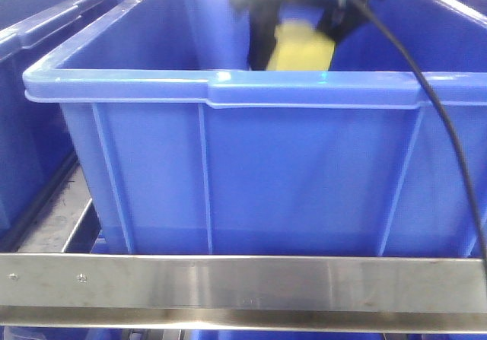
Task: Place yellow foam block on left shelf second layer
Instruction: 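Extend the right gripper with the block into the blue bin, then open the right gripper to release the block in the bin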
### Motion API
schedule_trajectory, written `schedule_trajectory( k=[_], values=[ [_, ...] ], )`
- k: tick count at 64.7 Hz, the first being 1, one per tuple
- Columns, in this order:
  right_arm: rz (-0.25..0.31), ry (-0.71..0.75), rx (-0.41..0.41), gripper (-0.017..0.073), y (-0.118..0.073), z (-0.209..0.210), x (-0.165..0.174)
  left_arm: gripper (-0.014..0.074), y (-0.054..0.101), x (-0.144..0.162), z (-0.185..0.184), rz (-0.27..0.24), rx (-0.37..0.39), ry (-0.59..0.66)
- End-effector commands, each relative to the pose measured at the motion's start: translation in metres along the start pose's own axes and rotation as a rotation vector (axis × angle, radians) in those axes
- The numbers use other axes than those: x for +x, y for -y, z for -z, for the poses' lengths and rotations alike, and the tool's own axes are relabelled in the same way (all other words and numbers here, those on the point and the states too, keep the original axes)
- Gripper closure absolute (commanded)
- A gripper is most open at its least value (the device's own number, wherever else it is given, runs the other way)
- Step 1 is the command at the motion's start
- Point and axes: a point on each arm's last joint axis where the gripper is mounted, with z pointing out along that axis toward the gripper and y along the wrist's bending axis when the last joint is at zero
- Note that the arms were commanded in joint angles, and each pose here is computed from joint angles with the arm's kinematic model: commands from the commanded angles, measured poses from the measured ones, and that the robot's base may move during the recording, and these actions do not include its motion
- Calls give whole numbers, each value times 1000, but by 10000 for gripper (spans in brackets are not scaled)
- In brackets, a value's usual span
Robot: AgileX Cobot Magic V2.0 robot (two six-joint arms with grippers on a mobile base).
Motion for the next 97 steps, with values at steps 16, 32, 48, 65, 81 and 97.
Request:
schedule_trajectory(
  k=[16,32,48,65,81,97],
  values=[
    [59,72,31,239,3,-14,-12,457,2,0,0,3,24,73],
    [65,52,36,239,4,-26,-9,457,2,0,0,3,24,73],
    [66,34,38,13,4,-30,-7,457,2,0,0,3,24,73],
    [66,56,36,-64,3,-21,-10,457,2,0,0,3,24,73],
    [95,197,-5,-64,-7,24,-3,457,2,0,0,3,24,73],
    [118,426,-77,23,-11,75,36,457,2,0,0,3,24,73]
  ],
)
